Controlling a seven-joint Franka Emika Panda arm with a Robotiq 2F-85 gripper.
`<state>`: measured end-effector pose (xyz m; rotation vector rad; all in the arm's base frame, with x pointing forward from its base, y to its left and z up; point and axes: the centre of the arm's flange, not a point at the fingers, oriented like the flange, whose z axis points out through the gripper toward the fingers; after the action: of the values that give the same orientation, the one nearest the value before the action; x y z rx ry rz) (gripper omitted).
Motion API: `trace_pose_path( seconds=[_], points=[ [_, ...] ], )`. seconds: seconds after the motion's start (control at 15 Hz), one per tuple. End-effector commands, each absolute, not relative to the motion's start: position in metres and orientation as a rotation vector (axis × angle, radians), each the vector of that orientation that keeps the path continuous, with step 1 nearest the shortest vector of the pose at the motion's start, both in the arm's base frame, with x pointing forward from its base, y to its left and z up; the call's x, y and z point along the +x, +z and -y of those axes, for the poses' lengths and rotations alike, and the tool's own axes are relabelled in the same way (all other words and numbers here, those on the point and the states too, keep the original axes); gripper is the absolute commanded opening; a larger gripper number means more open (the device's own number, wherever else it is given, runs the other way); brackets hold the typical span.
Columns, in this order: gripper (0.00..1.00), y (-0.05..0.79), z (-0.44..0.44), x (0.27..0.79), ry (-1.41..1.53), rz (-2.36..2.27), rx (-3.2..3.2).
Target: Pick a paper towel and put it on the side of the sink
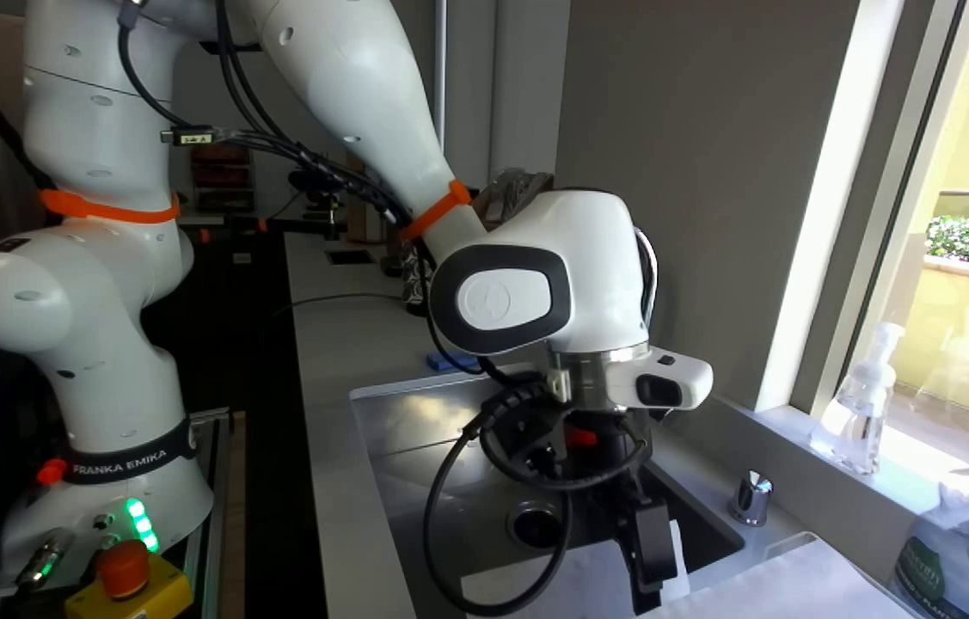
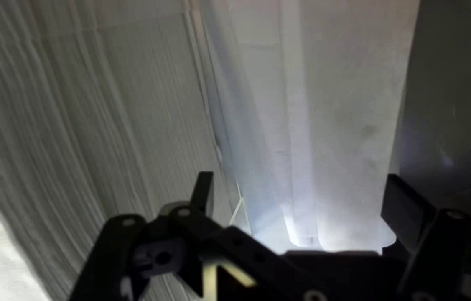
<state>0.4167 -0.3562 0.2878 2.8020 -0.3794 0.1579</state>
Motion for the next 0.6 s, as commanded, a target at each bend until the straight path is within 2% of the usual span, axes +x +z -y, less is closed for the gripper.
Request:
trace_pose_path(
  seconds=[0.0, 0.33, 0.4, 0.47, 0.53],
  points=[
    [1.0, 0.286, 0.354, 0.411, 0.117, 0.435, 2.878],
    [1.0, 0.276, 0.349, 0.407, 0.067, 0.473, 2.918],
    [0.9, 0.274, 0.349, 0.406, 0.068, 0.47, 2.914],
    [0.75, 0.272, 0.349, 0.404, 0.063, 0.468, 2.917],
    [0.68, 0.269, 0.349, 0.402, 0.059, 0.462, 2.917]
  ],
)
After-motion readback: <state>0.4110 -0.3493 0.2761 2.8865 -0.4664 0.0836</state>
